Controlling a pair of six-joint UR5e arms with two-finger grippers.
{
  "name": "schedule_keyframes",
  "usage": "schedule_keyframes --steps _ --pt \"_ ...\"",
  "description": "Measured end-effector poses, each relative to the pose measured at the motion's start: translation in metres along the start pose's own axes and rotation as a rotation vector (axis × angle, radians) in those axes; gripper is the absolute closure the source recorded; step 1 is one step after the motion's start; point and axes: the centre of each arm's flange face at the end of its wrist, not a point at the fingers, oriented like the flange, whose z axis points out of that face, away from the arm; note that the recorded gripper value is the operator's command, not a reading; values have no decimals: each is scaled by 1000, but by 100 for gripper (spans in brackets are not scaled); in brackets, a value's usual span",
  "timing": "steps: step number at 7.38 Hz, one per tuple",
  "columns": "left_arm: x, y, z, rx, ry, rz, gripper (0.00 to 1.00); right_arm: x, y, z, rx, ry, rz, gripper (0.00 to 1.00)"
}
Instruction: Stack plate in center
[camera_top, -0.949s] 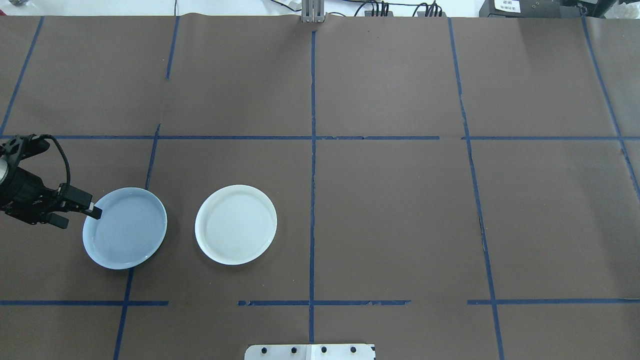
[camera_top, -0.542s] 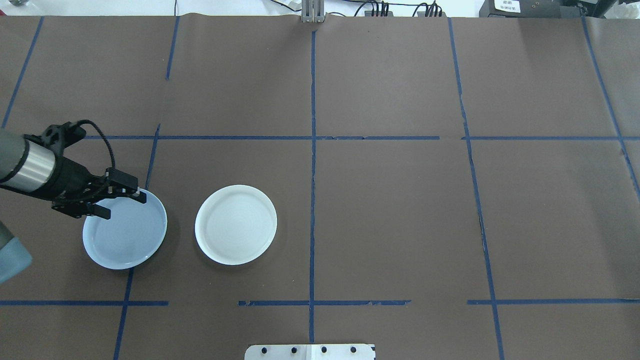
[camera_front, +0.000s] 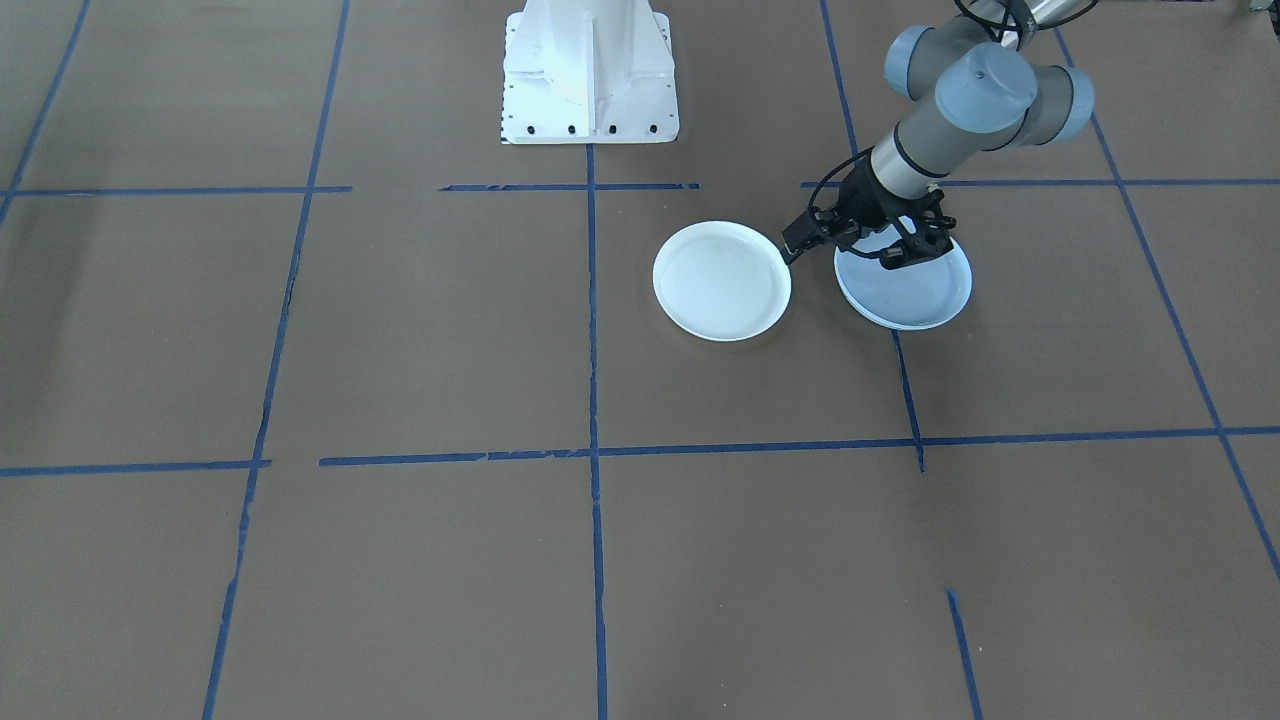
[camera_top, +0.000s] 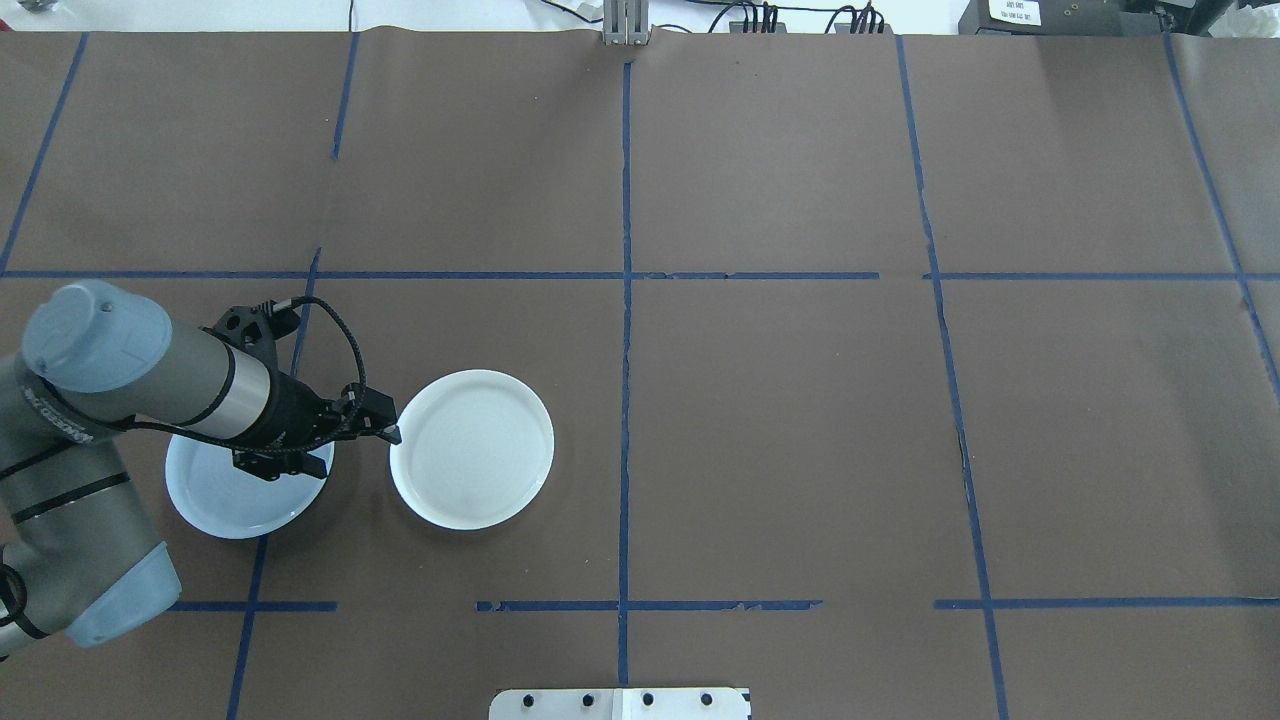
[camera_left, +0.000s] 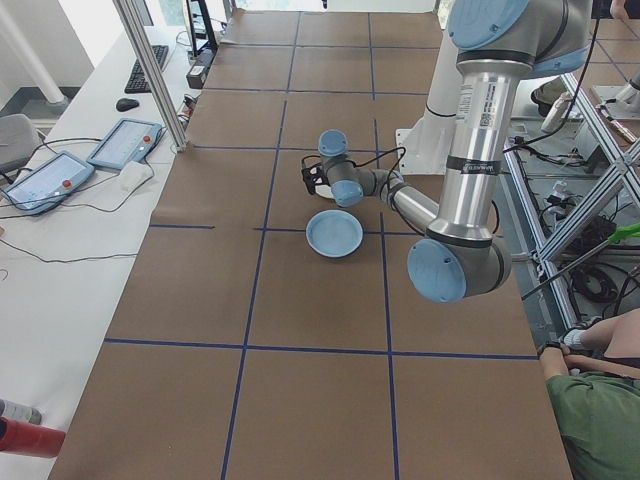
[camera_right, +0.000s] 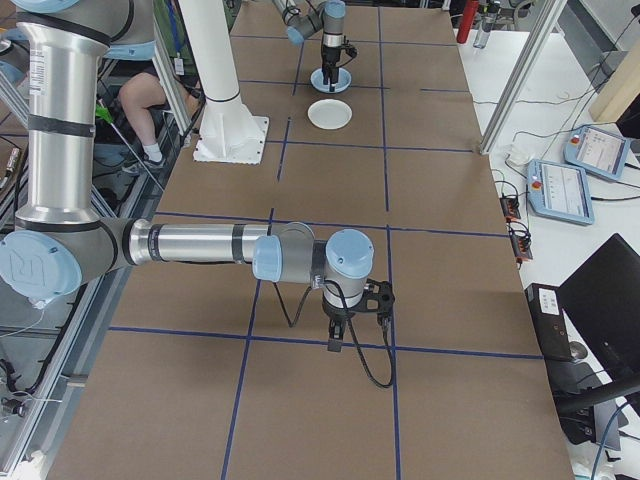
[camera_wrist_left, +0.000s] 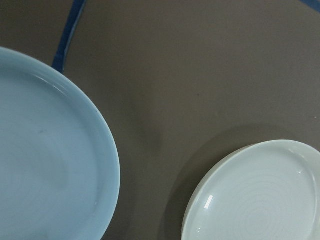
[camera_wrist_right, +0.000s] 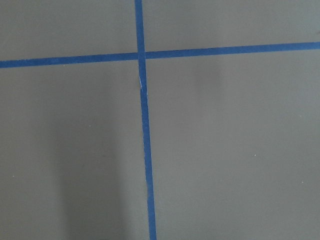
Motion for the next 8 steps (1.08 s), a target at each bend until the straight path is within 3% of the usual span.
schedule_keyframes --steps 1,3,4,8 --pt "7 6 16 4 -9 -8 13 0 0 0 0 0 0 0" --pt "23 8 30 3 -5 -7 75 0 0 0 0 0 0 0" --pt "26 8 31 -1 -2 -1 99 0 0 0 0 0 0 0" --pt "24 14 25 -50 2 5 100 0 0 0 0 0 0 0"
